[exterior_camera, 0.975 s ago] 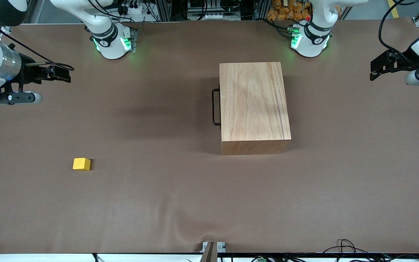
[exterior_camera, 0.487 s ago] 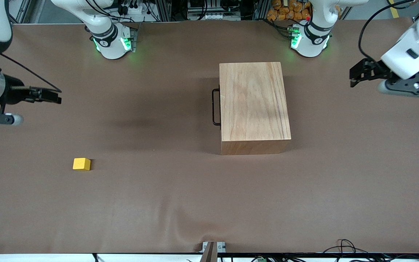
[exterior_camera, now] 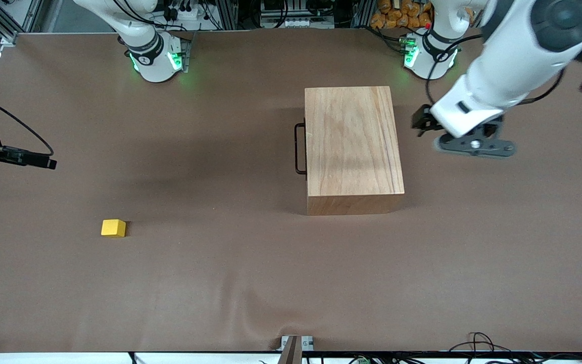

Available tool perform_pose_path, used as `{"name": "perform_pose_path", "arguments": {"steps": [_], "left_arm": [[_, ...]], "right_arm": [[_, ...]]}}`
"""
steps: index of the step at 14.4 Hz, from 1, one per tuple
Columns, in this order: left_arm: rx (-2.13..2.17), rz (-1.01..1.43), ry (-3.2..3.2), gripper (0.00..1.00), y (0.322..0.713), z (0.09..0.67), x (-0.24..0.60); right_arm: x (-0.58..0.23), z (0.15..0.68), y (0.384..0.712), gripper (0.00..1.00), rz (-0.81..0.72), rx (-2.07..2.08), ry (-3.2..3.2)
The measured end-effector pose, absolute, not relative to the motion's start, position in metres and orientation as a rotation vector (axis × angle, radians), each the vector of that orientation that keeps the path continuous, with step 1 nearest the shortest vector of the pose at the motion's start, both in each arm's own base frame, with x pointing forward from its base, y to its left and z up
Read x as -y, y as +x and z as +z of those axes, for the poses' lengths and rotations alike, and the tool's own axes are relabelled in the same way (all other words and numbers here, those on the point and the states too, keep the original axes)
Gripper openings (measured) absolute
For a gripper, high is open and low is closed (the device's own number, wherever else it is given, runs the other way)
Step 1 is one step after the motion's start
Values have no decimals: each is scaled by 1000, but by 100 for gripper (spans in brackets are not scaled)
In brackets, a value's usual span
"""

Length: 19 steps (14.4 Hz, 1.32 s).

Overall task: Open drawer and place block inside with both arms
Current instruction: 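Reach the left gripper to the black drawer handle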

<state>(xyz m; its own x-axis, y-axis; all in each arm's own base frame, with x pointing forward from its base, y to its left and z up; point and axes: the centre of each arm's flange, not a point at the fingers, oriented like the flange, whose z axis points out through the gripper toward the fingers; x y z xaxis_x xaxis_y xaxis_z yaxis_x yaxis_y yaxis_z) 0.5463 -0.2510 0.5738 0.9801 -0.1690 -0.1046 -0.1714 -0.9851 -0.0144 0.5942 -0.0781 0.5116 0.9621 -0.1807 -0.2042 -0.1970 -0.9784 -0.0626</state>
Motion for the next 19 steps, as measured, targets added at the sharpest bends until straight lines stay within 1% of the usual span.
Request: {"name": "perform_pose_path", "arguments": {"steps": [3, 5, 7, 10, 12, 14, 16, 19], "left_arm": [[-271, 175, -3104, 100, 552, 551, 304], [-247, 133, -3041, 100, 552, 527, 349], [-221, 100, -2989, 100, 547, 495, 398], [-243, 65, -2929, 100, 541, 454, 447], [-284, -2, -2864, 100, 528, 435, 481], [-351, -80, -2813, 100, 503, 420, 519], [-410, -129, -2813, 100, 486, 410, 547], [-390, -166, -2847, 100, 482, 403, 559]], "right_arm": [[82, 493, 601, 100, 331, -303, -3027], [84, 490, 603, 100, 329, -303, -3041], [86, 492, 605, 100, 311, -301, -3059], [83, 497, 610, 100, 254, -290, -3073], [73, 501, 616, 100, 195, -262, -3083], [49, 505, 621, 100, 152, -210, -3093], [29, 507, 623, 100, 144, -197, -3099], [22, 498, 625, 100, 170, -187, -3099]]}}
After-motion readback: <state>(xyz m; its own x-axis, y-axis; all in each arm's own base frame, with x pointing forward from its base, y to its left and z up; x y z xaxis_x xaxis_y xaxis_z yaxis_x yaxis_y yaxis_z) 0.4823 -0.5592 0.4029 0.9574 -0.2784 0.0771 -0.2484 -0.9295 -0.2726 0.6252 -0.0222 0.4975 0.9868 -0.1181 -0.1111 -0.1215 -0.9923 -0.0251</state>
